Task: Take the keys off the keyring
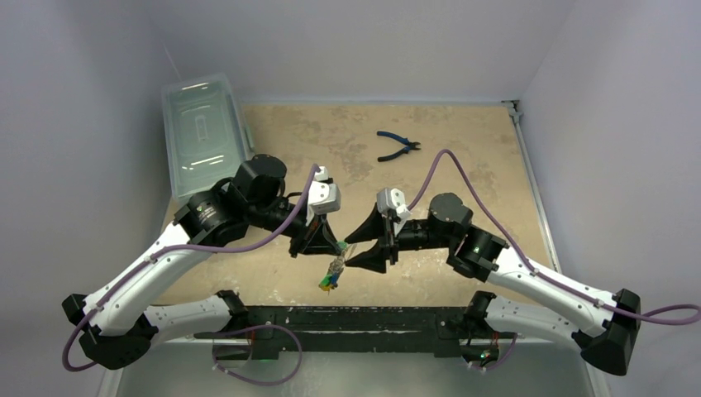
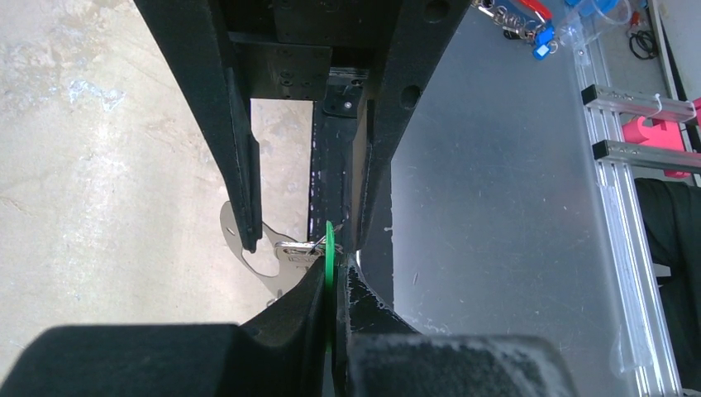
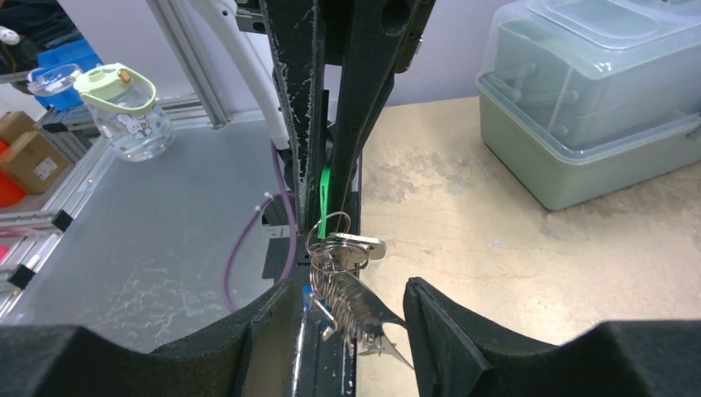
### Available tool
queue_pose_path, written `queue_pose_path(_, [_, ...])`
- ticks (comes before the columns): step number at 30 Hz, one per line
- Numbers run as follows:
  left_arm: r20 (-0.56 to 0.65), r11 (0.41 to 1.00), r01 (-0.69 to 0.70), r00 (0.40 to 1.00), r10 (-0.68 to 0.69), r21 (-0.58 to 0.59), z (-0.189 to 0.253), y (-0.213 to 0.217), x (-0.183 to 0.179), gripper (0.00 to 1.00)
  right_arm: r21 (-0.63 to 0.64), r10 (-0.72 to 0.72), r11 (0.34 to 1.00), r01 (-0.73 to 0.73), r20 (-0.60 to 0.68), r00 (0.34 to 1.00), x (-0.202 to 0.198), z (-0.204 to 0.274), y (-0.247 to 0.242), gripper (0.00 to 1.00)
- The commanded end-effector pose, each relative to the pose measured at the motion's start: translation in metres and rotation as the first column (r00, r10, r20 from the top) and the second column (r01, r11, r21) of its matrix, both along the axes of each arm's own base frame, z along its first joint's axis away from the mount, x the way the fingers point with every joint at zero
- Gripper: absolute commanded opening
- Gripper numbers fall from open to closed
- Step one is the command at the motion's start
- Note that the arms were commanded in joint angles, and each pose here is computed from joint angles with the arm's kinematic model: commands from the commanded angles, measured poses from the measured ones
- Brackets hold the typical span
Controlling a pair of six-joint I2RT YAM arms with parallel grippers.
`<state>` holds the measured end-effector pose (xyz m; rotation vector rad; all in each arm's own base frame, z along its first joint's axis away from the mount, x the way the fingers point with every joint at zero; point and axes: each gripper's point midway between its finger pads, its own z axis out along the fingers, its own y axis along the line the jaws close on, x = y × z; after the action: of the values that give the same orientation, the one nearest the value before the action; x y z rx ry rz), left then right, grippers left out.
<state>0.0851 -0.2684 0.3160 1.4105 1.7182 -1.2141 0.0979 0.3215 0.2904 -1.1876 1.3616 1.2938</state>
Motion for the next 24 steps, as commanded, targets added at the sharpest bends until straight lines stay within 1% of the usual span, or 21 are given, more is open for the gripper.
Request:
queue_pose_path(1, [0.065, 0.995, 0.051, 0.997, -0.046, -0.081, 0.025, -0.005, -0.003, 0.0, 0.068, 0.044, 0.997, -0.048, 0.059, 0.997, -0.006, 0.03, 0.004, 0.56])
queue_pose_path(10, [0.067, 0.996, 0.053, 0.997, -0.048, -0.074, 0.022, -0.006, -0.001, 0.0, 0.079, 0.102, 0.991, -0.108, 0.072, 0.992, -0.019, 0.035, 0.006, 0.55])
queue_pose_path(14, [0.075, 0.996, 0.043, 0.996, -0.037, -0.075, 0.023, -0.005, 0.0, 0.0, 0.078, 0.112, 0.99, -0.118, 0.078, 0.991, -0.023, 0.036, 0.005, 0.47])
queue_pose_path(20, [0.094, 0.997, 0.003, 0.996, 0.005, -0.079, 0.027, -0.002, 0.004, 0.0, 0.076, 0.091, 0.992, -0.097, 0.084, 0.992, -0.023, 0.037, 0.0, 0.38])
queue_pose_path(22, [0.097, 0.997, -0.006, 0.995, 0.013, -0.081, 0.027, -0.002, 0.005, 0.0, 0.075, 0.085, 0.993, -0.091, 0.083, 0.993, -0.023, 0.037, -0.001, 0.32])
queue_pose_path(24, [0.097, 0.996, -0.011, 0.995, 0.019, -0.083, 0.028, -0.002, 0.006, 0.0, 0.075, 0.078, 0.994, -0.085, 0.081, 0.994, -0.022, 0.037, -0.001, 0.29])
